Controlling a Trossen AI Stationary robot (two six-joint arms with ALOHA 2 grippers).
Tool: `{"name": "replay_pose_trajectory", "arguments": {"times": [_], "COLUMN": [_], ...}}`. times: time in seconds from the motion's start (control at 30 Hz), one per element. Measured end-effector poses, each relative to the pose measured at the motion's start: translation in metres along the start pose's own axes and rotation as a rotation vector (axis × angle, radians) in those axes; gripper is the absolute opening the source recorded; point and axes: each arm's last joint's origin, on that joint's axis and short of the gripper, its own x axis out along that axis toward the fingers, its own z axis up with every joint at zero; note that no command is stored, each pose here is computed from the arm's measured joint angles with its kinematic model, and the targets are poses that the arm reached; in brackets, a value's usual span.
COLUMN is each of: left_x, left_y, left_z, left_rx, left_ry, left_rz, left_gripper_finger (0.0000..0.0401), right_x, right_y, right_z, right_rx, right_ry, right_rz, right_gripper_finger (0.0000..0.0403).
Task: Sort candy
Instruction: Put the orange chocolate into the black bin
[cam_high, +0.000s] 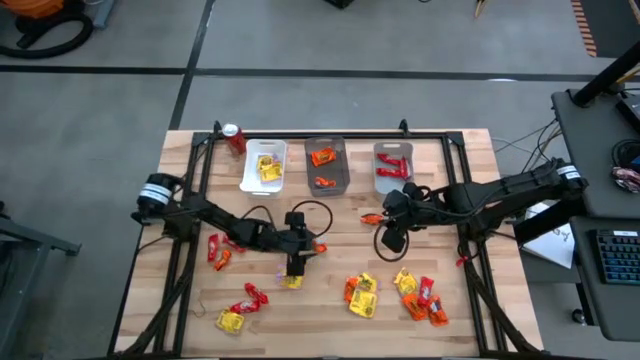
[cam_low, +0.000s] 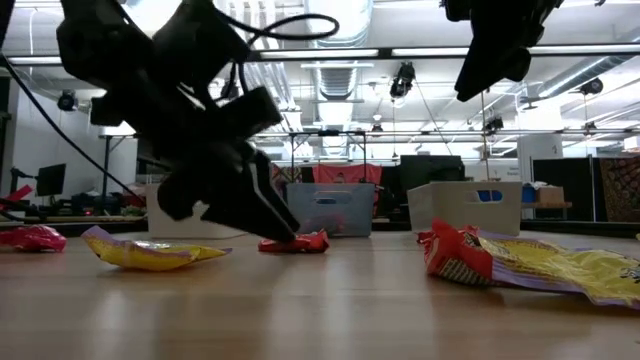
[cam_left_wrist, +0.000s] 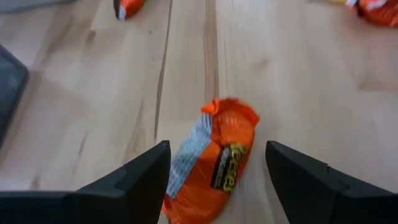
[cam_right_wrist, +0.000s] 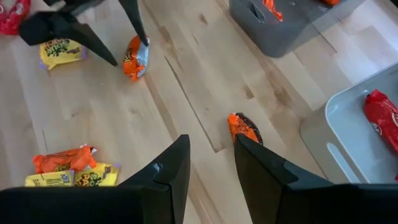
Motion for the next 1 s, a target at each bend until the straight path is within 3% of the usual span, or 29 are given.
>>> {"name": "replay_pose_trajectory", "arguments": {"times": [0.3,0.67,0.8,1.0], "left_x": [0.007,0.004,-0.008,-0.042], "left_y": [0.001,0.002,0.005,0.022], "left_z": [-0.007,-0.004,0.008,0.038], "left_rx": [-0.002,-0.001,0.005,0.026], "left_ry": [0.024,0.023,-0.017,-0.149], "left_rz": [-0.002,0.005,-0.031,0.000], "left_gripper_finger": [0.0216,0.0067,0.0038,0.0035], "right_x": [0.002,0.006,0.010,0.012], "right_y": [0.001,0.003,0.004,0.004], "right_z": [0.000,0.001,0.000,0.000], "right_rx": [-0.001,-0.002,-0.006,-0.007], "right_ry": [0.005,0.005,0.015,0.019], "right_rz": [-0.003,-0.004,-0.010,-0.012], "right_gripper_finger": [0.0112,0.0112,0.0109,0.0113]}}
